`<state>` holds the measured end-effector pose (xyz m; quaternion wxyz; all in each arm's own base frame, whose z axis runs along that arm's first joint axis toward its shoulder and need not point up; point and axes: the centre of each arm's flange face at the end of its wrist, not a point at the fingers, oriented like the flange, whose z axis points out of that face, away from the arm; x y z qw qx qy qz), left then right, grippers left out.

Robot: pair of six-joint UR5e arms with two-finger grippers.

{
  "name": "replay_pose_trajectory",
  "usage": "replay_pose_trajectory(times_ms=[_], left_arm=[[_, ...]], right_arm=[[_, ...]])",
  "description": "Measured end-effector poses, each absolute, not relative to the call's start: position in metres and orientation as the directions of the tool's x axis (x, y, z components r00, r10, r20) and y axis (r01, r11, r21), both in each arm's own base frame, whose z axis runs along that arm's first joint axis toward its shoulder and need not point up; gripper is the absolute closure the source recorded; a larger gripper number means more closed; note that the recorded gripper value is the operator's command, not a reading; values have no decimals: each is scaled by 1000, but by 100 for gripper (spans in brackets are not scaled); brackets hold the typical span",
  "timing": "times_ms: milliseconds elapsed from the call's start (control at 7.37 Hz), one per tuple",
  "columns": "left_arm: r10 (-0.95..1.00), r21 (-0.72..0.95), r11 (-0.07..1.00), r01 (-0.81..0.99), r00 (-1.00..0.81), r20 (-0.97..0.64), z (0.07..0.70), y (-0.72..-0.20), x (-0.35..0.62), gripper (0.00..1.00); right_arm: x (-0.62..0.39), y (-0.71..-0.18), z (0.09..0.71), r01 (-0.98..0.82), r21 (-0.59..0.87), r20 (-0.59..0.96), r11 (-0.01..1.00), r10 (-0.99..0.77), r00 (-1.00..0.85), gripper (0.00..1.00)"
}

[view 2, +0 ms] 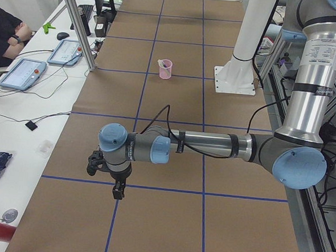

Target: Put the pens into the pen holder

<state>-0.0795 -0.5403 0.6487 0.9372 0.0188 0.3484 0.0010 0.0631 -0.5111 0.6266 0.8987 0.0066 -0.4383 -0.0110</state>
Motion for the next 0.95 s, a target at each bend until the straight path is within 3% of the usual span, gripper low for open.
replay_pose_trajectory(times_ms=[950], left_arm=[[-60, -2, 997, 79, 749, -660, 616, -536, -78, 1]], right_arm=[[65, -487, 630, -2, 11, 785, 1000, -8, 620, 1]])
